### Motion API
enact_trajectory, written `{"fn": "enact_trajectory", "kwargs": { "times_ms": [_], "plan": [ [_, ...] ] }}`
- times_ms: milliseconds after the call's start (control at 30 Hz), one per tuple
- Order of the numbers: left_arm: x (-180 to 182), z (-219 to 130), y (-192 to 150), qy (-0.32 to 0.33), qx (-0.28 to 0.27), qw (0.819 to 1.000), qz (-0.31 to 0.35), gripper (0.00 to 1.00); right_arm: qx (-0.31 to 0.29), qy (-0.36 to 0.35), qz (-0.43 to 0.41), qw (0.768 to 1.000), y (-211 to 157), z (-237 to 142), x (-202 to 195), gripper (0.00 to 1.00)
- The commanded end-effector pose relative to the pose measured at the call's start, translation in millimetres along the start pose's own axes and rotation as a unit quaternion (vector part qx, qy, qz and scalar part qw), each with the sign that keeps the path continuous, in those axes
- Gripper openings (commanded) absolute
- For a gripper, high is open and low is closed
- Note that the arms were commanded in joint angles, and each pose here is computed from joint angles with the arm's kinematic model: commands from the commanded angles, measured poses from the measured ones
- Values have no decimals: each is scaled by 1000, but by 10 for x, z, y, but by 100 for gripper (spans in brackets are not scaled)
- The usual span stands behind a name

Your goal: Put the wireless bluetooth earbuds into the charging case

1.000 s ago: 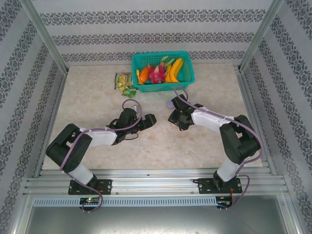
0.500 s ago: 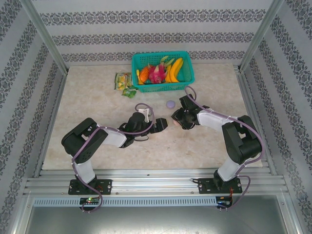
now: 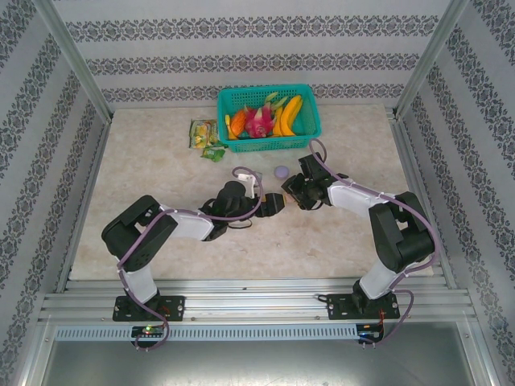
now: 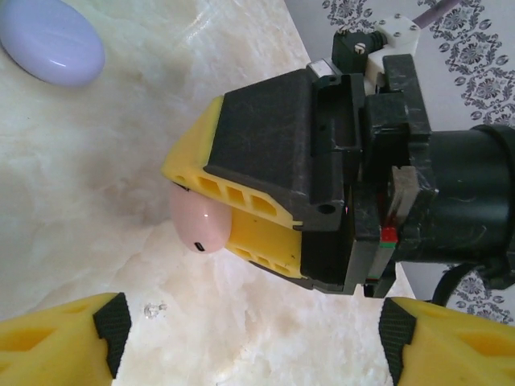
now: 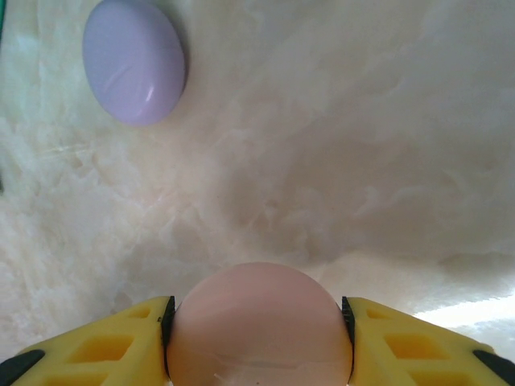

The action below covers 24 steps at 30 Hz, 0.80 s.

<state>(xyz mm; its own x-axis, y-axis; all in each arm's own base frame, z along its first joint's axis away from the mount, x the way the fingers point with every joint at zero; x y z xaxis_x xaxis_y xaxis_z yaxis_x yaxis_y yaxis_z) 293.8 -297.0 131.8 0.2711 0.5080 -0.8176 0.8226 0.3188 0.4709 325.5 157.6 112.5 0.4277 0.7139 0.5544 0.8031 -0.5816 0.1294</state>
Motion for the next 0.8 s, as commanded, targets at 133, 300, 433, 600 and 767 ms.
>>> {"fn": "enact_trajectory", "kwargs": {
  "times_ms": [133,300,433,600,767],
  "plan": [
    [64,171,-80,-1,3,1000,19,73,4,33,39,999,13,-22,-2,49],
    [140,255,-79,1,-13,1000,15,66,7,37,50,998,9,-17,-21,49],
    [195,320,-73,2,-24,1000,10,63,9,40,58,998,4,-7,-25,49],
    [230,399,-67,-5,-34,999,3,60,13,43,68,997,-4,17,-29,48],
    [270,447,-51,-5,-48,999,-2,58,15,48,74,996,-21,13,-15,48]
  ]
}}
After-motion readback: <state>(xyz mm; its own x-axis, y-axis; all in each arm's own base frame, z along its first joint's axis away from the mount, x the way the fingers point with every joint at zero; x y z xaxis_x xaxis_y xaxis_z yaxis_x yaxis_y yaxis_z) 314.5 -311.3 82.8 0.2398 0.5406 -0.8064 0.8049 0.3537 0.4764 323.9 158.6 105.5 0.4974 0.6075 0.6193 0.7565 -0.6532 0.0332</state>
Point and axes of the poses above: each hand's point on the last joint's axis, 136 mm out from that joint toward the fingers, its own z axis out along the fingers, its own x axis along the line the jaws close on, y = z × x, the point moved 7 cm from there along -z, back along the fingers, and after that the axes turned 8 degrees about -z, right-handed, at the moved point
